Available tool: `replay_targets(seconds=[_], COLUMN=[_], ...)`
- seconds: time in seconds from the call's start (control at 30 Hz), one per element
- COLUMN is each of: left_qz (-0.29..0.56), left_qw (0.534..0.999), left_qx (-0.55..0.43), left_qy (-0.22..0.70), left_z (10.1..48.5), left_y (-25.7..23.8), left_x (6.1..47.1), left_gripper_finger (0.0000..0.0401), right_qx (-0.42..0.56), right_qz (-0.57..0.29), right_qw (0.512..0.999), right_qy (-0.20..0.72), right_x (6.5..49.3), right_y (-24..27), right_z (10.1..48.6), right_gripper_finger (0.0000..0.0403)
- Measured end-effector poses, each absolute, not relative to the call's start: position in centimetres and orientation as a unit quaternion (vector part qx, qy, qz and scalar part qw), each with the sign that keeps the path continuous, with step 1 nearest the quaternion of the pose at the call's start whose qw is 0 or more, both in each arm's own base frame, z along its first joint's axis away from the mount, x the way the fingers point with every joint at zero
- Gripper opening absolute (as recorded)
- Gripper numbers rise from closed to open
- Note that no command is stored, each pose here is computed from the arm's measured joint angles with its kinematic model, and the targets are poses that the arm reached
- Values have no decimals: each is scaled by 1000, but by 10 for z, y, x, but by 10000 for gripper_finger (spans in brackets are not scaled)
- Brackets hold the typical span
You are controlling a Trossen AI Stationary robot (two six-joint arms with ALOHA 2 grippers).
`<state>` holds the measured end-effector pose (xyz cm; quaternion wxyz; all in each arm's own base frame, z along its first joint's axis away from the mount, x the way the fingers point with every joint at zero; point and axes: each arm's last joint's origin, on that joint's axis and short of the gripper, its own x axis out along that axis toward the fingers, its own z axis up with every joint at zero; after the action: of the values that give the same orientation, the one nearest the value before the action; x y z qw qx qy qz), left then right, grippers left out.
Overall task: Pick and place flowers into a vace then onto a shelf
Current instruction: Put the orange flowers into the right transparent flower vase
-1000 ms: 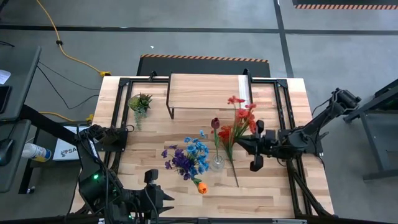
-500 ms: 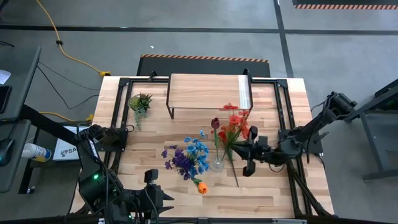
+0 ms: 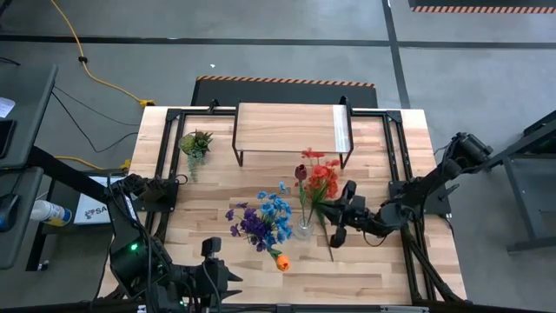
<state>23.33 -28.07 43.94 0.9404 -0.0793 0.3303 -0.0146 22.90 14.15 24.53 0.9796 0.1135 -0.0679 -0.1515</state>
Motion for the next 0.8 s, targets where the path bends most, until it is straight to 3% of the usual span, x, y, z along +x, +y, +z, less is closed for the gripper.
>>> replay_targets(seconds=[0.8], left_qz=[-20], left_qw=[941], left_qx=[-67], left_qy=[331], left_z=[439], left_y=[-281], left_x=[233], left_gripper_finger=[134], right_qx=[125], right_qz=[-185], right_qw=[975], right_qy=[-12], right_x=[225], right_y=[158], right_z=[217], right_gripper_finger=[0])
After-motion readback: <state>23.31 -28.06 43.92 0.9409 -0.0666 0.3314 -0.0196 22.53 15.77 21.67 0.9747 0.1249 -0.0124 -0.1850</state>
